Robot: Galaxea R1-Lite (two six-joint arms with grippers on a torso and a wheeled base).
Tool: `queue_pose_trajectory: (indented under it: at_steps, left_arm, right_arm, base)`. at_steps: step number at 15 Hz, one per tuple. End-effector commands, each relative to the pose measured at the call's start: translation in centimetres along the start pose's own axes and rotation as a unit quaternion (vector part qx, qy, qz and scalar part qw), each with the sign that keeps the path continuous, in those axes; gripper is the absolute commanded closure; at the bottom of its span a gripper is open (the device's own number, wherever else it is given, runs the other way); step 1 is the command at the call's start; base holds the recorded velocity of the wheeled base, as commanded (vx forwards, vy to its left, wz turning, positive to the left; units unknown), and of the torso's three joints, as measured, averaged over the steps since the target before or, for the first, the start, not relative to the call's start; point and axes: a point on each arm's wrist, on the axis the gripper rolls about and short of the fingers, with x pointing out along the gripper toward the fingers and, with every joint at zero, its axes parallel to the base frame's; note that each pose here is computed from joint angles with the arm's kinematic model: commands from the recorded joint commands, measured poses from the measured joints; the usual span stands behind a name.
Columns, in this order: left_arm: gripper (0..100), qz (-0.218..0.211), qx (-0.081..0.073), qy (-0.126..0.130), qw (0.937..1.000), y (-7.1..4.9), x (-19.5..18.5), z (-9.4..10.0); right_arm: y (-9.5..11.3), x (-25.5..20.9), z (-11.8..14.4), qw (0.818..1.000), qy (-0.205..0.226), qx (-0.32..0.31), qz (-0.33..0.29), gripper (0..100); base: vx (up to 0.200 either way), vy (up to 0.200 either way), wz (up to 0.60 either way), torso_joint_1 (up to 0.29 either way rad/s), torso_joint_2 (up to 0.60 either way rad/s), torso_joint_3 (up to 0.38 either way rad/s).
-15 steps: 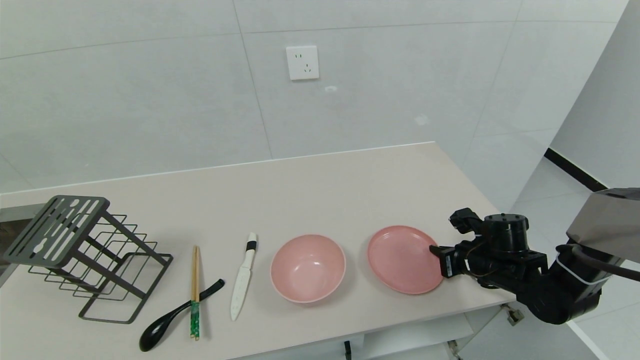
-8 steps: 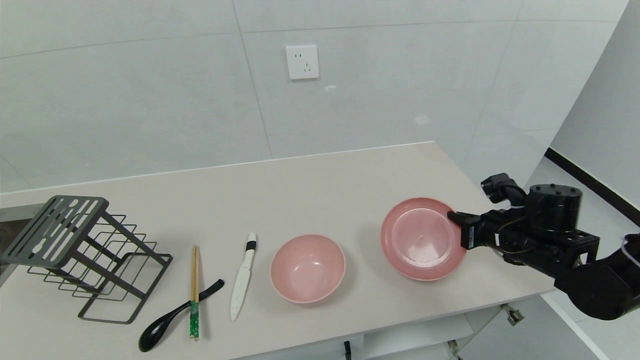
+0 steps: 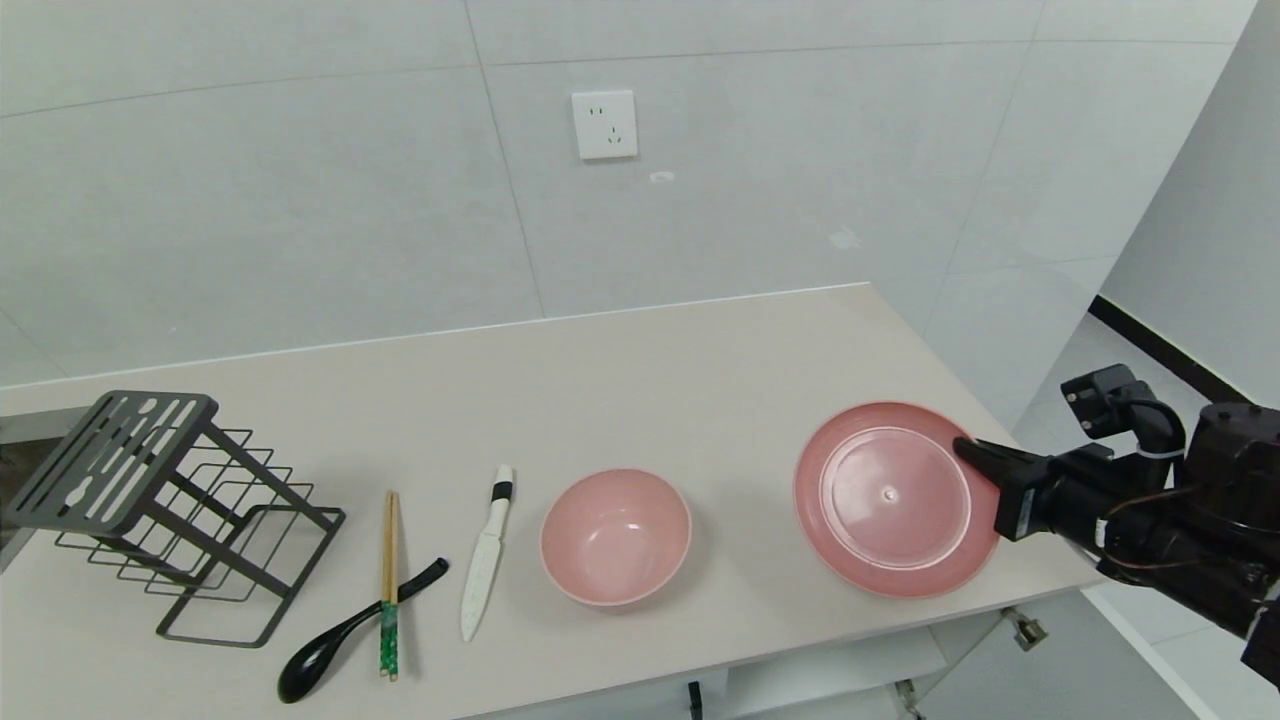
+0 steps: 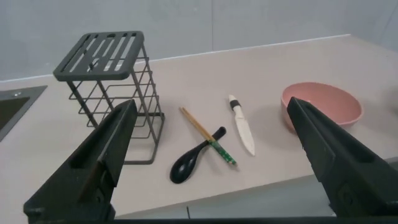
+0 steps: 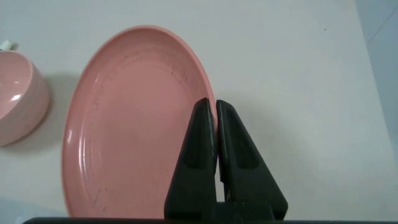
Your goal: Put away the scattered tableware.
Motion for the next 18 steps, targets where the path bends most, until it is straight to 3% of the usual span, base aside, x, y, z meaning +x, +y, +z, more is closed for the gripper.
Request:
queue_pose_trajectory:
  at_steps: [1, 2, 3, 5, 6, 7, 8, 10, 11, 12, 15, 18]
  left_arm:
    - [0, -0.008, -0.004, -0.005, 1.0, 0.0, 0.0, 0.1]
    - [0, -0.012, -0.005, -0.011, 0.9999, -0.1, 0.0, 0.2]
    - [0, -0.024, -0.009, -0.058, 0.998, -0.1, -0.1, 1.3]
    - [0, -0.046, -0.008, -0.093, 0.9945, -0.2, -0.6, 3.8]
    - [0, -0.051, -0.016, -0.071, 0.996, -0.2, -0.3, 4.9]
    - [0, -0.052, -0.021, -0.066, 0.9963, -0.2, -0.2, 5.1]
    - [0, -0.076, -0.031, -0.017, 0.9965, -0.3, 1.4, 5.8]
    - [0, -0.108, -0.049, 0.035, 0.9924, -0.4, 2.8, 5.4]
    - [0, -0.122, -0.056, 0.047, 0.9898, -0.4, 3.1, 5.3]
    - [0, -0.158, -0.069, 0.068, 0.9826, -0.5, 3.7, 5.2]
    - [0, -0.187, -0.081, 0.122, 0.9714, -0.5, 5.8, 5.3]
    - [0, -0.198, -0.087, 0.137, 0.9667, -0.4, 8.3, 5.6]
  right_arm:
    - [0.4, -2.2, 1.9, 0.999, -0.042, -0.002, 0.001, 100]
    - [0.3, -2.6, 2.0, 0.999, -0.045, 0.0, -0.001, 100]
    - [0.1, -4.1, 1.6, 0.999, -0.045, 0.0, -0.011, 100]
    - [-0.7, -4.9, 2.1, 0.998, -0.061, -0.004, -0.035, 100]
    - [-0.7, -4.9, 2.2, 0.997, -0.063, -0.004, -0.034, 100]
    - [-0.7, -4.9, 2.3, 0.997, -0.064, -0.004, -0.033, 100]
    - [-0.7, -5.0, 2.5, 0.997, -0.071, -0.006, -0.033, 100]
    - [-0.5, -5.7, 2.9, 0.996, -0.082, -0.008, -0.033, 100]
    - [-0.5, -5.9, 2.7, 0.996, -0.078, -0.008, -0.033, 100]
    - [-0.4, -6.3, 2.4, 0.997, -0.073, -0.008, -0.033, 100]
    - [0.2, -6.4, 2.5, 0.997, -0.076, -0.01, -0.016, 100]
    - [1.4, -6.5, 2.2, 0.997, -0.071, -0.011, 0.014, 100]
  base:
    - [0.0, 0.0, 0.0, 0.0, 0.0, 0.0]
    - [0.0, 0.0, 0.0, 0.0, 0.0, 0.0]
    - [0.0, 0.0, 0.0, 0.0, 0.0, 0.0]
    - [0.0, 0.0, 0.0, 0.0, 0.0, 0.0]
    - [0.0, 0.0, 0.0, 0.0, 0.0, 0.0]
    - [0.0, 0.0, 0.0, 0.0, 0.0, 0.0]
    - [0.0, 0.0, 0.0, 0.0, 0.0, 0.0]
    - [0.0, 0.0, 0.0, 0.0, 0.0, 0.0]
    - [0.0, 0.0, 0.0, 0.0, 0.0, 0.0]
    - [0.0, 0.0, 0.0, 0.0, 0.0, 0.0]
    - [0.0, 0.0, 0.0, 0.0, 0.0, 0.0]
    - [0.0, 0.0, 0.0, 0.0, 0.0, 0.0]
